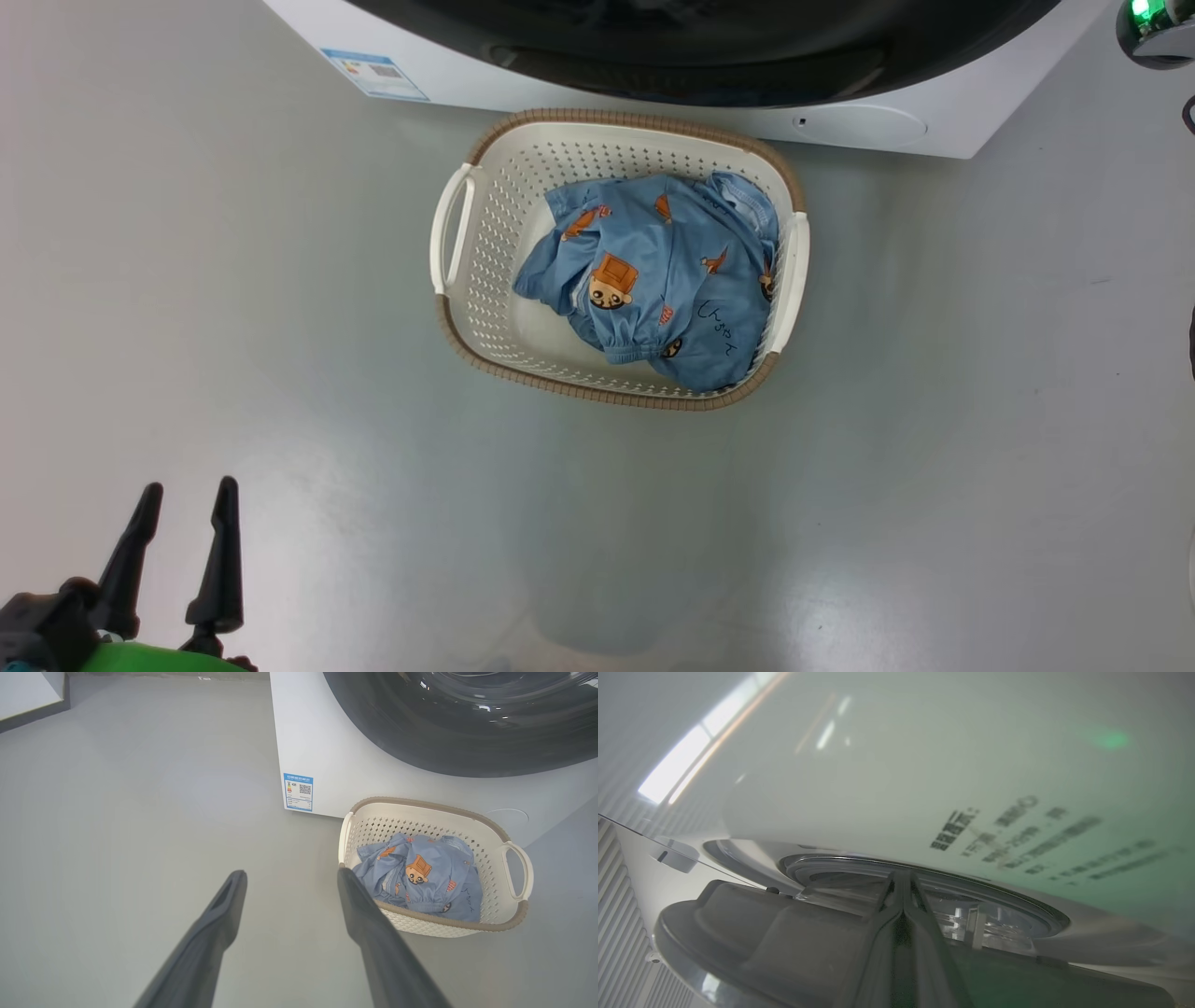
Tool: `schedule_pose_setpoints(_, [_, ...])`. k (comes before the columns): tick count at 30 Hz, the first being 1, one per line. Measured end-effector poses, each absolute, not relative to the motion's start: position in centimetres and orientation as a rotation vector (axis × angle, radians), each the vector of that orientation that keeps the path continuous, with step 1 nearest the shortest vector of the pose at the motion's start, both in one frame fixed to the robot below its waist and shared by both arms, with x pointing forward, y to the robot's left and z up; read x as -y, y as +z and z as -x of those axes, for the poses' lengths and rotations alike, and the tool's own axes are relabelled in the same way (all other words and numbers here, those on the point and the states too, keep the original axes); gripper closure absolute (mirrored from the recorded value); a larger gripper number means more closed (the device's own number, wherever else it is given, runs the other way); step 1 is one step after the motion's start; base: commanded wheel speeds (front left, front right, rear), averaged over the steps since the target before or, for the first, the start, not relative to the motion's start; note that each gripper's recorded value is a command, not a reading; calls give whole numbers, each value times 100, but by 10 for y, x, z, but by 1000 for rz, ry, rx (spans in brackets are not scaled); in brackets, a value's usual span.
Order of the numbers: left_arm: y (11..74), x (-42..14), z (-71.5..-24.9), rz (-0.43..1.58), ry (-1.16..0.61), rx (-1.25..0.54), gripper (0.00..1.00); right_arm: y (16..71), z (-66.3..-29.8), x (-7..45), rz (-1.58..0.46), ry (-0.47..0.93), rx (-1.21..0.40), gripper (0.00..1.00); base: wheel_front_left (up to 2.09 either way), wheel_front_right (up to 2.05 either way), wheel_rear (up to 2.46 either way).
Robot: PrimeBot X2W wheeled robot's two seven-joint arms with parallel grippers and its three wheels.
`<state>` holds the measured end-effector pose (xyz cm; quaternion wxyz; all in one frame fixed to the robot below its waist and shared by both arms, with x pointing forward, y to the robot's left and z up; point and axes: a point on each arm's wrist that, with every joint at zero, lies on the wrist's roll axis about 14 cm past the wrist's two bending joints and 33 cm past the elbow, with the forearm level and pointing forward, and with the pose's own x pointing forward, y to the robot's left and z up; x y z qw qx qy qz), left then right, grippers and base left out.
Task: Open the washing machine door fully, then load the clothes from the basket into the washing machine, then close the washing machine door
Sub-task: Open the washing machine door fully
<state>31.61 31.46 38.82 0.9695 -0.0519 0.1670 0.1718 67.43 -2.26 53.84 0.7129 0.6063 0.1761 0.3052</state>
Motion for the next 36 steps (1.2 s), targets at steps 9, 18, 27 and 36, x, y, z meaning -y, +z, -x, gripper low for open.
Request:
schedule_pose_setpoints(9, [390, -315, -317, 107, 346, -327, 0, 538, -669, 20, -1330, 693, -428, 100, 0, 0, 0])
schedule_pose_setpoints(18, [392, -318, -318, 105, 352, -318, 0, 540, -659, 10, -1302, 752, -483, 100, 0, 0, 0])
schedule_pose_setpoints(27, [393, -316, -321, 112, 348, -311, 0, 544, -641, -10, -1266, 835, -539, 100, 0, 0, 0])
schedule_pose_setpoints(36, [399, -312, -327, 130, 337, -278, 0, 529, -597, -35, -1199, 923, -677, 100, 0, 0, 0])
